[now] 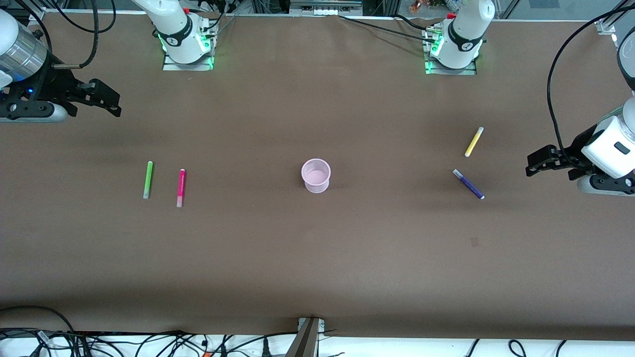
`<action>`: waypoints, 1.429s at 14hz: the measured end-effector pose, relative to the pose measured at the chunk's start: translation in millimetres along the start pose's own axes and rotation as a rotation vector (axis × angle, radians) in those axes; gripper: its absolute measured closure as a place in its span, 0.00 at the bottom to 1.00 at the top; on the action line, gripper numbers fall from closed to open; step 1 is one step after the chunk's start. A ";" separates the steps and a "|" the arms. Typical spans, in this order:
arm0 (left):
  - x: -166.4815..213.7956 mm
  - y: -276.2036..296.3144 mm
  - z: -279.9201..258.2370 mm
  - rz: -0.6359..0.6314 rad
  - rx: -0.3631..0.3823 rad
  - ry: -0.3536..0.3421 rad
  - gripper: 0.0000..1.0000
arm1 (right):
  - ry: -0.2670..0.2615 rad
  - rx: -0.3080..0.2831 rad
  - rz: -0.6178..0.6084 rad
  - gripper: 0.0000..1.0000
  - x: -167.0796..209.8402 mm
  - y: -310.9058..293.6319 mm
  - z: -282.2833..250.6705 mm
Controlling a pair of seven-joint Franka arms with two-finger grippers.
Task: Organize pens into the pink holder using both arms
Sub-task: 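Reach the left gripper down to the blue marker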
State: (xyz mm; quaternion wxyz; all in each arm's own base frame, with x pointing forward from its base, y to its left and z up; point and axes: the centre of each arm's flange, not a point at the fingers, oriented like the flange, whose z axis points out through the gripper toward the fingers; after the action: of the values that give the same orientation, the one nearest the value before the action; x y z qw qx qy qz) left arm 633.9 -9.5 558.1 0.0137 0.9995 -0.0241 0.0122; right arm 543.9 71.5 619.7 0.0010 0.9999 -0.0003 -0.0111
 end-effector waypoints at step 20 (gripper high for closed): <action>-25.0 -49.4 253.1 -0.529 0.012 -0.146 0.00 | -0.013 -0.002 0.000 0.00 9.2 0.4 13.0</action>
State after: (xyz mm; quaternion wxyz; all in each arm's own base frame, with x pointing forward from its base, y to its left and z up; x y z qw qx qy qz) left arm 617.4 34.0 303.3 0.0087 0.9694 0.2372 -0.0635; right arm 552.9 71.0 606.5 0.0019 0.9998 -0.0003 -0.0176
